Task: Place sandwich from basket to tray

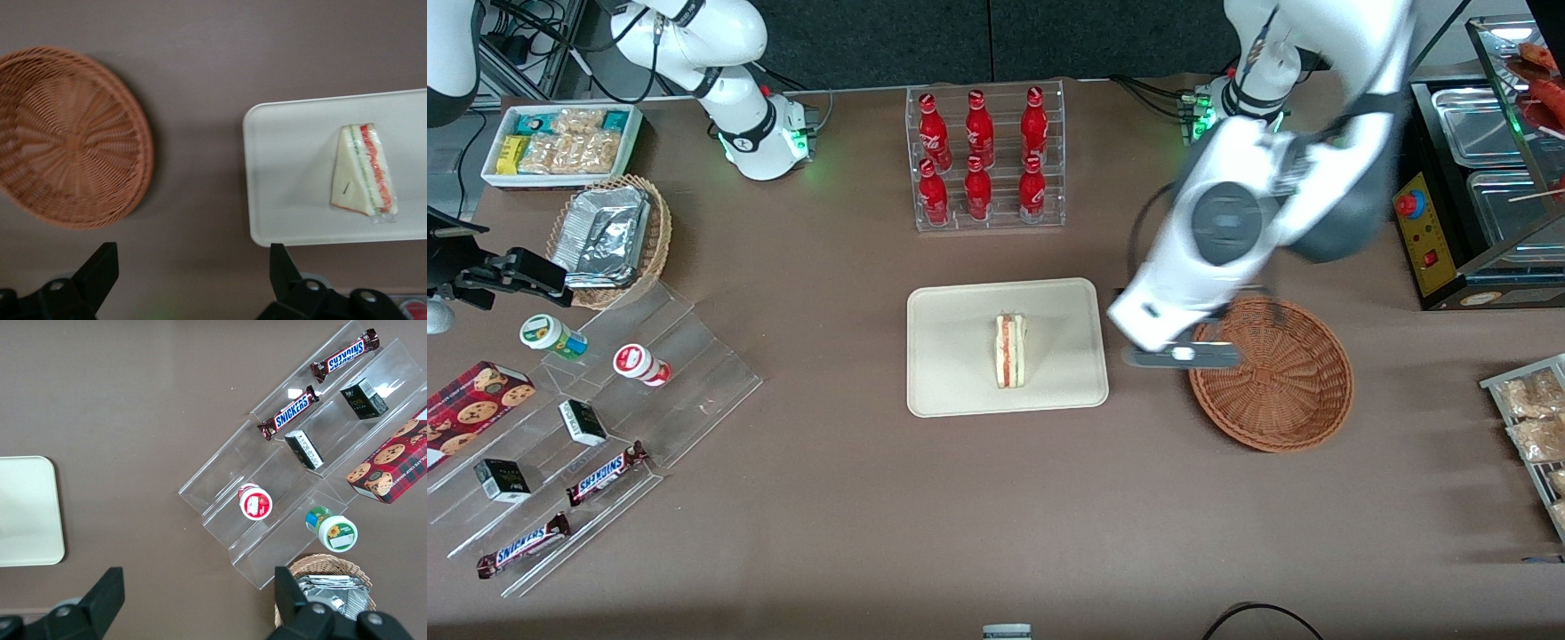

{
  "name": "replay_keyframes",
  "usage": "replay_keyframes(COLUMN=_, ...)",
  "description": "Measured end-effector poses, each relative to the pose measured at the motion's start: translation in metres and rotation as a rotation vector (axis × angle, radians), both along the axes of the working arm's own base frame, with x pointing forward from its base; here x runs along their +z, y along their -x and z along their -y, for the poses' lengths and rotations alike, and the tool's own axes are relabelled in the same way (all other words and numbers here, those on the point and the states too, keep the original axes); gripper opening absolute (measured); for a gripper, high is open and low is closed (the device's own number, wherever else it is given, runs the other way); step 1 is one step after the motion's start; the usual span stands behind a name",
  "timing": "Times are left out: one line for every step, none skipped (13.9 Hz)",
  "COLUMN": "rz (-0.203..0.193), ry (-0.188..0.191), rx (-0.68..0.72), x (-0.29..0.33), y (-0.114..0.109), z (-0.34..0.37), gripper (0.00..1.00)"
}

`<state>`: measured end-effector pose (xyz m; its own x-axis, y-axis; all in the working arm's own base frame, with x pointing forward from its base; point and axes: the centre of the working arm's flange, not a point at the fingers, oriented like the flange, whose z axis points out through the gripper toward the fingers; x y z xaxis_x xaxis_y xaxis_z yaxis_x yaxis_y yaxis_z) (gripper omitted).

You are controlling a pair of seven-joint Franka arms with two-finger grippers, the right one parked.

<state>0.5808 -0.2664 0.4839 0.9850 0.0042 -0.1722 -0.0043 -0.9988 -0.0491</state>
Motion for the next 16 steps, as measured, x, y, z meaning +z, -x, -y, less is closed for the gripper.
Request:
replay_keyframes(rz=-0.003, ry=0.009, rx=0.039, x=0.015, y=-0.005, z=-0.031, gripper=1.00)
replay_keyframes(rz=0.000, ry=0.016, rx=0.070, x=0.029, y=-0.008, z=-0.059, gripper=1.00)
replay_keyframes(rz=0.006, ry=0.023, rx=0.088, x=0.042, y=-0.010, z=-0.083, gripper=1.00)
replay_keyframes(rz=0.009, ry=0.028, rx=0.098, x=0.052, y=-0.011, z=-0.104, gripper=1.00)
replay_keyframes(rz=0.012, ry=0.033, rx=0.105, x=0.060, y=-0.010, z=-0.123, gripper=1.00)
replay_keyframes(rz=0.016, ry=0.037, rx=0.113, x=0.068, y=-0.010, z=-0.140, gripper=1.00)
replay_keyframes(rz=0.016, ry=0.039, rx=0.125, x=0.075, y=-0.007, z=-0.154, gripper=1.00)
replay_keyframes(rz=0.017, ry=0.040, rx=0.142, x=0.083, y=-0.003, z=-0.168, gripper=1.00)
replay_keyframes(rz=0.022, ry=0.043, rx=0.154, x=0.091, y=0.002, z=-0.183, gripper=1.00)
replay_keyframes(rz=0.031, ry=0.046, rx=0.165, x=0.101, y=0.010, z=-0.197, gripper=1.00)
replay_keyframes(rz=0.034, ry=0.049, rx=0.175, x=0.112, y=0.019, z=-0.211, gripper=1.00)
replay_keyframes(rz=0.032, ry=0.051, rx=0.179, x=0.123, y=0.030, z=-0.223, gripper=1.00)
replay_keyframes(rz=0.028, ry=0.053, rx=0.177, x=0.133, y=0.040, z=-0.233, gripper=1.00)
replay_keyframes(rz=0.025, ry=0.054, rx=0.176, x=0.142, y=0.049, z=-0.239, gripper=1.00)
replay_keyframes(rz=0.024, ry=0.054, rx=0.175, x=0.149, y=0.057, z=-0.241, gripper=1.00)
replay_keyframes(rz=0.024, ry=0.054, rx=0.174, x=0.152, y=0.062, z=-0.242, gripper=1.00)
